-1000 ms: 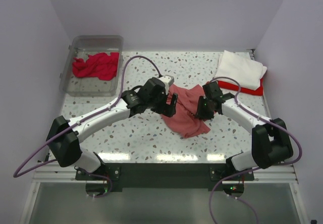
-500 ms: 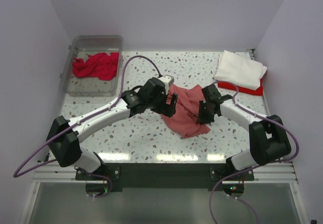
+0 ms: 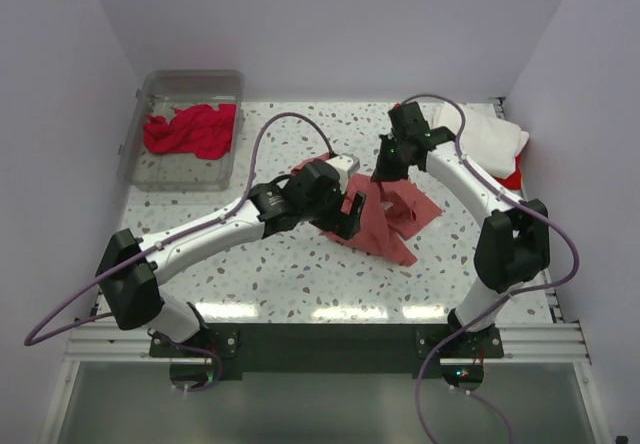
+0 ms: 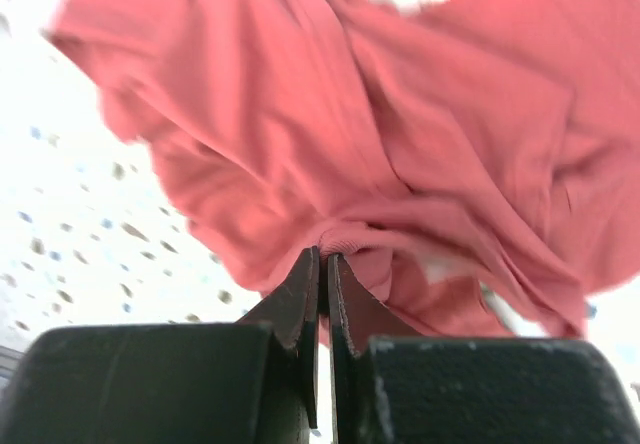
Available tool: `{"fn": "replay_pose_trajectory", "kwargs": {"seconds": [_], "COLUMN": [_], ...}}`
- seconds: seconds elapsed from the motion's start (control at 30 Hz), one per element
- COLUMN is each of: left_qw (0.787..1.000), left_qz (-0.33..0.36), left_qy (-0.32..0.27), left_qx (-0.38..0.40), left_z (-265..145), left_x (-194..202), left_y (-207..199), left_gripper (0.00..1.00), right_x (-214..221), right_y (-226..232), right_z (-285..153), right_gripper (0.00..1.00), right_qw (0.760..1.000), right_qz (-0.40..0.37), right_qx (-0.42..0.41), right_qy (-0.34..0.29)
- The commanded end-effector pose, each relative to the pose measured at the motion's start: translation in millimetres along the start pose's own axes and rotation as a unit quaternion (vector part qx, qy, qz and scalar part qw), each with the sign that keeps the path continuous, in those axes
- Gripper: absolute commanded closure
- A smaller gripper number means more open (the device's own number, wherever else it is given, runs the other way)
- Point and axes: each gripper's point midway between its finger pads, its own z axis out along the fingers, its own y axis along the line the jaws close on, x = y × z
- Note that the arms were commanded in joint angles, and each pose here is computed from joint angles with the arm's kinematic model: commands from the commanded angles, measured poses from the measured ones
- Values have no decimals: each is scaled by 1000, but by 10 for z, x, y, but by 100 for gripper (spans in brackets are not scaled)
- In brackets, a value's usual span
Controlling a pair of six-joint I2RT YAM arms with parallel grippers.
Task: Fold and stack the t-shirts
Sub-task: Flatten the tshirt out
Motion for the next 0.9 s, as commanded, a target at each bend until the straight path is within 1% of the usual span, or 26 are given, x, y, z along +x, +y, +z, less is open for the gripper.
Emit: {"fn": "replay_pose_trajectory", "kwargs": {"seconds": [0.0, 0.03, 0.07, 0.13, 0.17, 0.23, 0.27, 0.33, 0.37, 0.4, 0.43, 0.47, 0.57, 0.6, 0.63, 0.67, 0.7, 0.73, 0.77, 0.8, 0.83, 0.87], "left_qw": [999, 998, 998, 997, 996, 996, 996, 997, 997, 997, 996, 996, 996, 996, 995, 995, 995, 995, 995, 995, 994, 994], "left_qz": [12, 8, 5, 3, 3, 3, 3, 3, 3, 3, 3, 3, 4, 5, 4, 4, 3, -2, -4, -7, -11, -12], "left_qy": [-50, -55, -66, -79, -84, -84, -84, -81, -80, -80, -80, -79, -83, -83, -82, -81, -78, -78, -77, -78, -78, -76], "left_qx": [18, 11, 10, 4, 3, -4, -6, -11, -15, -20, -25, -29, -41, -44, -50, -53, -57, -63, -65, -66, -70, -72], "left_z": [-43, -43, -74, -97, -105, -88, -85, -79, -82, -99, -114, -120, -175, -198, -197, -209, -222, -226, -223, -242, -237, -238], "left_x": [-340, -374, -448, -530, -572, -587, -593, -572, -565, -561, -557, -546, -533, -526, -508, -495, -471, -447, -427, -418, -392, -373], "left_y": [-212, -202, -218, -210, -218, -199, -196, -177, -157, -136, -116, -98, -37, -24, 5, 20, 38, 67, 82, 91, 111, 124], "left_gripper": [0, 0, 0, 0, 0, 0, 0, 0, 0, 0, 0, 0, 0, 0, 0, 0, 0, 0, 0, 0, 0, 0], "right_x": [-277, -335, -502, -643, -794, -912, -1053, -1181, -1321, -1392, -1526, -1639, -1861, -1891, -1898, -1858, -1803, -1774, -1628, -1554, -1457, -1245], "right_y": [154, 189, 286, 349, 406, 441, 493, 382, 377, 317, 173, 135, -130, -194, -289, -338, -379, -381, -441, -446, -457, -513], "right_z": [-158, -170, -283, -394, -515, -613, -732, -731, -843, -784, -814, -865, -787, -766, -721, -695, -673, -773, -652, -672, -665, -674], "right_gripper": [100, 100, 100, 100, 100, 100, 100, 100, 100, 100, 100, 100, 99, 88, 54, 40, 32, 21, 16, 14, 14, 13], "right_qw": [1000, 1000, 999, 998, 996, 994, 992, 991, 988, 988, 986, 984, 981, 981, 981, 982, 983, 982, 985, 985, 986, 988], "right_qz": [-9, -7, -7, -6, -6, -9, -13, -14, -9, -2, 15, 22, 36, 29, 30, 27, 23, 16, 15, 12, 11, 12], "right_qx": [3, 2, -8, -11, -12, -13, -15, 10, 9, 16, 23, 21, 31, 38, 49, 60, 68, 68, 71, 67, 65, 64], "right_qy": [-15, -18, -43, -63, -88, -104, -127, -136, -153, -152, -162, -175, -188, -189, -185, -177, -169, -175, -158, -158, -153, -141]}}
